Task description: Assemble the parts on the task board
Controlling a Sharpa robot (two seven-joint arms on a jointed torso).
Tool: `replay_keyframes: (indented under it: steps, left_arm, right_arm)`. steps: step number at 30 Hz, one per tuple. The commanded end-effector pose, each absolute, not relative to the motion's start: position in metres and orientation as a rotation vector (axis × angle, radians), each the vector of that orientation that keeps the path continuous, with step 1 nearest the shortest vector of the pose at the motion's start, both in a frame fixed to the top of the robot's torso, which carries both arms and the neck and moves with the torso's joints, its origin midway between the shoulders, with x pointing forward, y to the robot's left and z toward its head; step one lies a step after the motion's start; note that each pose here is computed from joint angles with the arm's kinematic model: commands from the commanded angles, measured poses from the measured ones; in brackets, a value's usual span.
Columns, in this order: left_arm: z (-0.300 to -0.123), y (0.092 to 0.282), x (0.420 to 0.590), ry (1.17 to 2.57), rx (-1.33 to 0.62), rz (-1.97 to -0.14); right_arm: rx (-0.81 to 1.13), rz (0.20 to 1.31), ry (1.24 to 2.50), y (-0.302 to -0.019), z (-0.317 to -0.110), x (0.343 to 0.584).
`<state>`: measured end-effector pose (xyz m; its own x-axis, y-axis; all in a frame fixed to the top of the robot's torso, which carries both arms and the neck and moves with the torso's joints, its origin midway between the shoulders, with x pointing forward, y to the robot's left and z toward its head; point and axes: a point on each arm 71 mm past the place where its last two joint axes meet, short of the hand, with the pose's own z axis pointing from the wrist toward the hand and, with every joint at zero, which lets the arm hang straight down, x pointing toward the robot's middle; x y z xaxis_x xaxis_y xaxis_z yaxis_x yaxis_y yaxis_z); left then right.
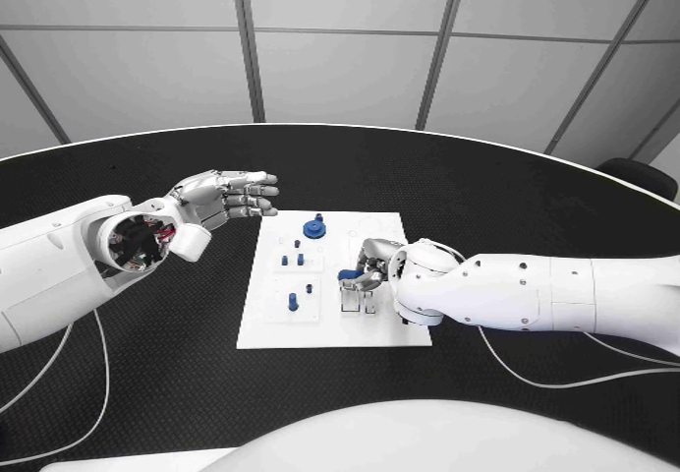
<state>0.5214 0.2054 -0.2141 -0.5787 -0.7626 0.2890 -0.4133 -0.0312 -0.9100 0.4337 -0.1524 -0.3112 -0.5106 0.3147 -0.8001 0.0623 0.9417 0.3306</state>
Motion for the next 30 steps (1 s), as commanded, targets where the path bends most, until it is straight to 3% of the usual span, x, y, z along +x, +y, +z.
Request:
replay_keyframes:
  steps: [1, 30]
  left_arm:
    - [-0.2141, 0.2052, 0.5213, 1.95, -1.242, -1.644]
    - [-0.2143, 0.2049, 0.5211, 1.956, -1.24, -1.645]
  right_arm:
    - [0.264, 0.317, 2.098, -0.1521, -0.3118, 0.4336]
    - [0.225, 0.306, 2.154, -0.1509, -0.3187, 0.4277]
